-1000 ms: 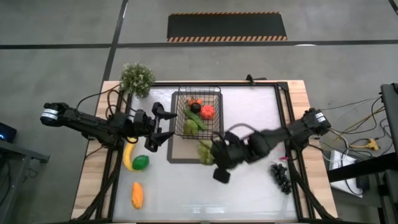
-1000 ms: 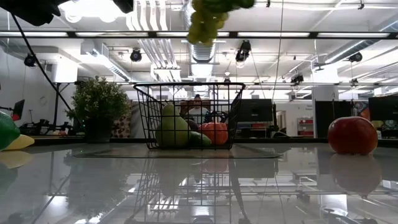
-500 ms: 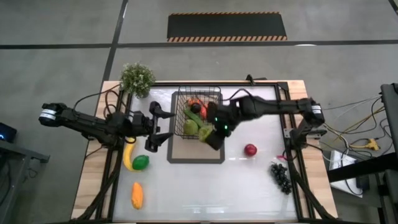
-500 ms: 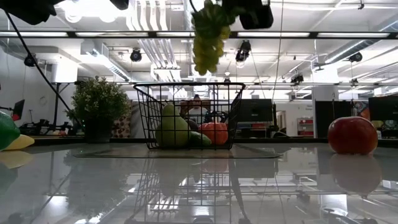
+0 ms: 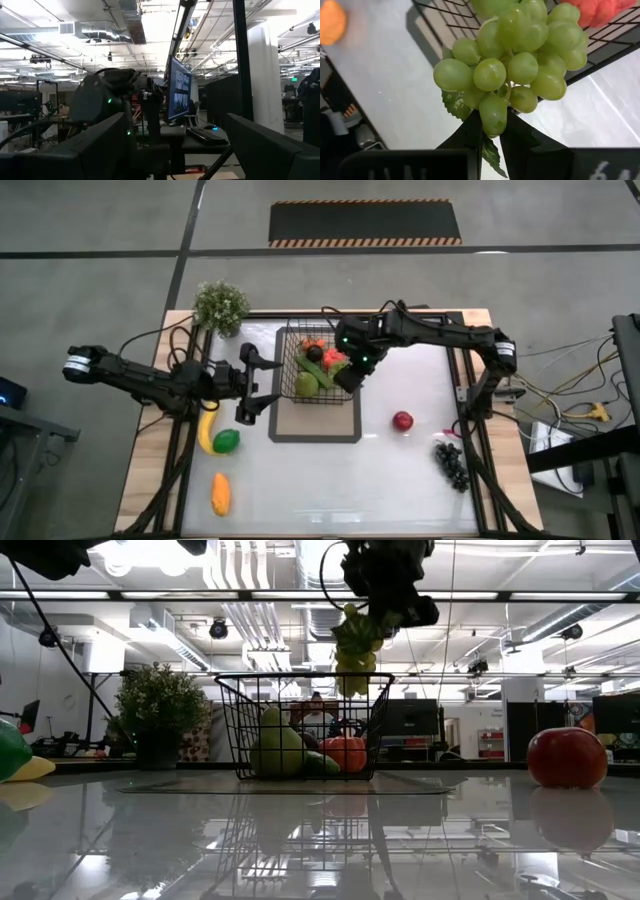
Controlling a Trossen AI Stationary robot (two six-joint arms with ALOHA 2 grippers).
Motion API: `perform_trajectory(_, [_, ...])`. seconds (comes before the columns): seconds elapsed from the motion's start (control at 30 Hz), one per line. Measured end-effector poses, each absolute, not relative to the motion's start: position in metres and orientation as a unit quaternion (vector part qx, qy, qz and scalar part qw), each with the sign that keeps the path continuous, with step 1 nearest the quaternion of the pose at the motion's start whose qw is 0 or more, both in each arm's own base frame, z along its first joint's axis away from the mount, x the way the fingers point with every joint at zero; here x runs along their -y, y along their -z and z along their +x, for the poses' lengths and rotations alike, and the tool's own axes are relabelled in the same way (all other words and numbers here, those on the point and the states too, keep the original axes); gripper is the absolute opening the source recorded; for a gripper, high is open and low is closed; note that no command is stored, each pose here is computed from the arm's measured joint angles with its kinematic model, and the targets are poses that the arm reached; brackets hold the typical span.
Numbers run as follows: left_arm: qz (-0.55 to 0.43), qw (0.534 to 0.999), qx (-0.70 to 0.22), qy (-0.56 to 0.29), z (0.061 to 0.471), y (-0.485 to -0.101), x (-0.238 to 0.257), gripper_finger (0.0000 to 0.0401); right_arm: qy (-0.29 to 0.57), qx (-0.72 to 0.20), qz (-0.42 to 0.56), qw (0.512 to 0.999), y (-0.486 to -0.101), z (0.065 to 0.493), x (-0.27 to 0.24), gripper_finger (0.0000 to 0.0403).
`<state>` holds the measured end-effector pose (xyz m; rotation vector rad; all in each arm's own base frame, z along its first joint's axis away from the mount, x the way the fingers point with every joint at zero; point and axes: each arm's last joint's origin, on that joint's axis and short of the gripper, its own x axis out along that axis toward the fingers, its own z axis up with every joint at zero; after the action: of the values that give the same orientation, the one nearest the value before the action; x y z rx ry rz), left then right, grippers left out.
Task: Build produce basket
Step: Put the green grapes into the black wire basket
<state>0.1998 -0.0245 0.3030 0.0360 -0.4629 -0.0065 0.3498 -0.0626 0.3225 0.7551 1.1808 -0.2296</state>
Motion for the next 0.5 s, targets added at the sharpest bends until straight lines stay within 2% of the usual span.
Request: perform_trajectory(0.5, [0.03, 0.972, 0.233, 0.0, 0.199, -0.304, 0.024, 0.0325, 0.102, -0.59, 0.322, 0.733, -0.279, 0.373, 0.071, 0.0048])
